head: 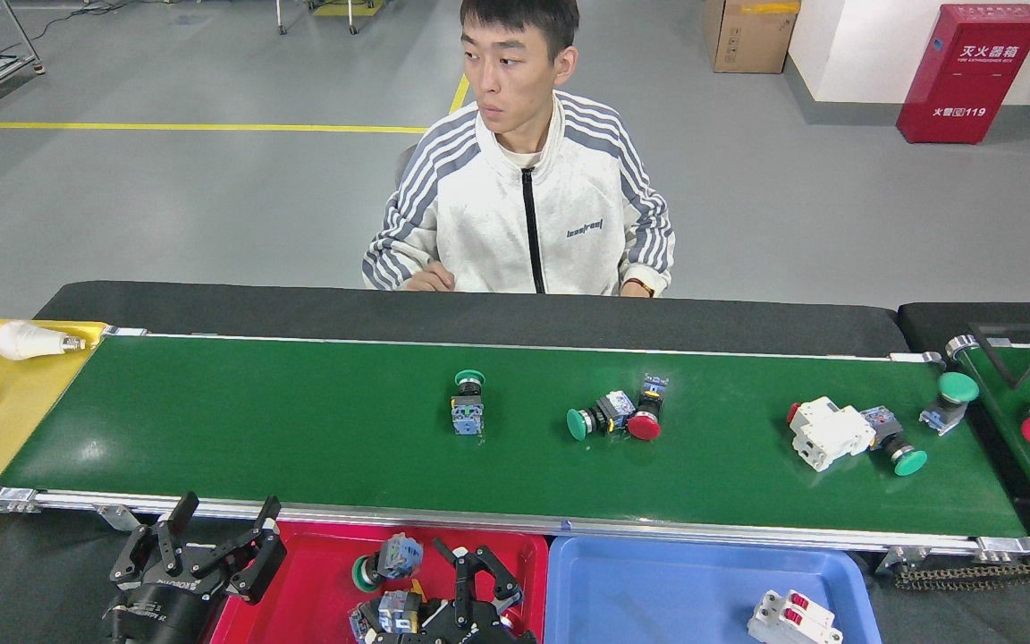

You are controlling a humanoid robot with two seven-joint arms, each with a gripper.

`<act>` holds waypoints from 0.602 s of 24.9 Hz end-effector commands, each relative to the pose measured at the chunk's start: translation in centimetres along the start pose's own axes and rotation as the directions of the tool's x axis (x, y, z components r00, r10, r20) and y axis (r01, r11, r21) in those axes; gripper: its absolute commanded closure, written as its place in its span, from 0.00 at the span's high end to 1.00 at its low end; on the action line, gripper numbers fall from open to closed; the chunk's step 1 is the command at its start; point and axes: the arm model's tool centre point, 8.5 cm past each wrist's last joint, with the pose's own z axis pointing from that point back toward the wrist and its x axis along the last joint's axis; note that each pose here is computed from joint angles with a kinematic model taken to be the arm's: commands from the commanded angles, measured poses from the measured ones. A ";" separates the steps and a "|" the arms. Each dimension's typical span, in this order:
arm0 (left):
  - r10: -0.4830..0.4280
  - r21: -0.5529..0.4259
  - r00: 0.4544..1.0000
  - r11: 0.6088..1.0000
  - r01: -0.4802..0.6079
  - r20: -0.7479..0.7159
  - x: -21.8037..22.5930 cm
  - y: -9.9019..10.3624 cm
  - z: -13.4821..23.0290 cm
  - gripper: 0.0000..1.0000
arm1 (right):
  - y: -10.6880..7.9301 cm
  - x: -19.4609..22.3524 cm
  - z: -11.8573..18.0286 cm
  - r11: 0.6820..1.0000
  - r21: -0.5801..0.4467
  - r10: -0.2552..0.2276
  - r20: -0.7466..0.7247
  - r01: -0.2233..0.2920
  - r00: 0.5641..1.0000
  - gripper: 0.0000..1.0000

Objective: Pick switch part from conveyor to tray

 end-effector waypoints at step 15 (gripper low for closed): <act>-0.060 -0.011 0.992 0.998 0.062 0.108 7.4 2.9 -10.8 1.00 | 3.6 -18.6 10.4 0.968 -0.209 -0.251 -0.754 0.140 0.607 1.00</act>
